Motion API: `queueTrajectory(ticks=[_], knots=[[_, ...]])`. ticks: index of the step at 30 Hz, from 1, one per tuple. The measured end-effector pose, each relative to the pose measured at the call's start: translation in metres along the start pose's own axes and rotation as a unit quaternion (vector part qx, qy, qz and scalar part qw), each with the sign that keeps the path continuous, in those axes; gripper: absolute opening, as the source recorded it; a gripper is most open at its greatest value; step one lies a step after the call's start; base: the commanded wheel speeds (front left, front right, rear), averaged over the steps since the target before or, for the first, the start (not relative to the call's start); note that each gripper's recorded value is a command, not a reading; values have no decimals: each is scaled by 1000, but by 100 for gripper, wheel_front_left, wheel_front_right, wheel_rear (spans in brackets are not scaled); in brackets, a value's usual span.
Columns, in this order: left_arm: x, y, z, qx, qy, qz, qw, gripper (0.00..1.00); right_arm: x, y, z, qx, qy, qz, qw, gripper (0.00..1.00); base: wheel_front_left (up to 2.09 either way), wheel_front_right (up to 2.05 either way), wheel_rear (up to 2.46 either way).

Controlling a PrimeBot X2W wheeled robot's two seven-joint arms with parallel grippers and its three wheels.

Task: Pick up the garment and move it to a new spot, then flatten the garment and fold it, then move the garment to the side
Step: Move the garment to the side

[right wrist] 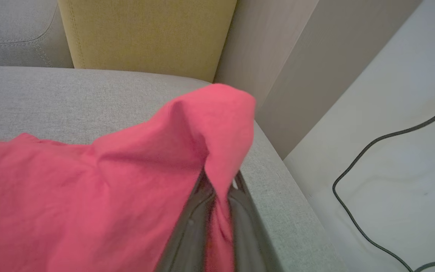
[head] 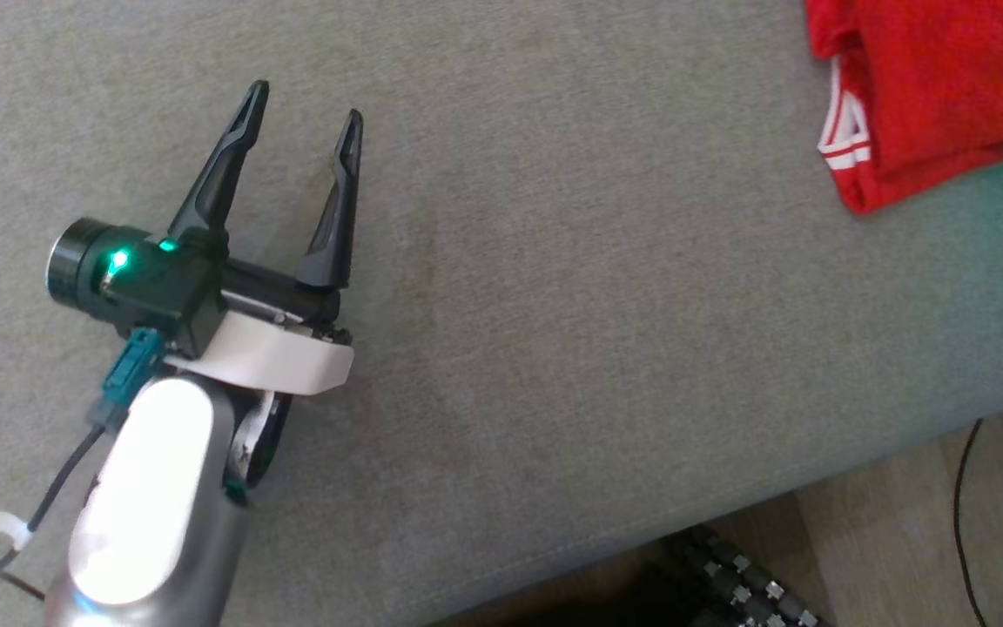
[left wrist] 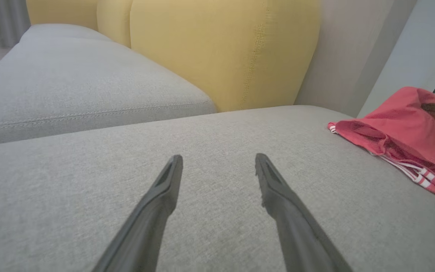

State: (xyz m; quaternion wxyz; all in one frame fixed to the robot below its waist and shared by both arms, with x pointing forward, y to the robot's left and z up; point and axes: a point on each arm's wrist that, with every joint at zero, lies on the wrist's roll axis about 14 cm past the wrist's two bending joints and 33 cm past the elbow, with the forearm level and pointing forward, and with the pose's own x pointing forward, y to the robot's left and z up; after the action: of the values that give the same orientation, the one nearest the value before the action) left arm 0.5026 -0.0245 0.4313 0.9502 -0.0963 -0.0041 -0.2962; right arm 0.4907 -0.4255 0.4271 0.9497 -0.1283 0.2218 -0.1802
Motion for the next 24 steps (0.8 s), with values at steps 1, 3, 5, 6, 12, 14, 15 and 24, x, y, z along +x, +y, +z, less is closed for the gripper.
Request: queueTrajectory(ticks=[1, 3, 5, 6, 12, 14, 15, 24], knots=[[-1, 2, -1, 1, 2, 3, 1000, 100, 2, 0, -2, 0, 1, -2, 1000, 18, 0, 0, 0], [-3, 6, -4, 2, 6, 8, 1000, 100, 6, 0, -8, 6, 9, -8, 1000, 35, 0, 0, 0], [-3, 10, -5, 4, 8, 13, 1000, 100, 9, 2, -13, 17, 13, -11, 1000, 100, 0, 0, 0], [-4, 12, -4, 5, 6, 15, 1000, 100, 9, 3, -16, 23, 16, -13, 1000, 100, 0, 0, 0], [-5, 14, 3, 12, -1, 23, 1000, 100, 4, 1, -10, 42, -9, -22, 999, 100, 0, 0, 0], [-6, 13, 7, 11, -3, 24, 1000, 100, 0, 0, -1, 43, -31, -23, 998, 100, 0, 0, 0], [-6, 12, 9, 12, -4, 24, 1000, 100, -3, 1, 5, 45, -45, -21, 998, 100, 0, 0, 0], [-29, 2, 30, 22, -6, 38, 999, 100, -53, 42, 39, 63, -144, 33, 987, 100, 0, 0, 0]])
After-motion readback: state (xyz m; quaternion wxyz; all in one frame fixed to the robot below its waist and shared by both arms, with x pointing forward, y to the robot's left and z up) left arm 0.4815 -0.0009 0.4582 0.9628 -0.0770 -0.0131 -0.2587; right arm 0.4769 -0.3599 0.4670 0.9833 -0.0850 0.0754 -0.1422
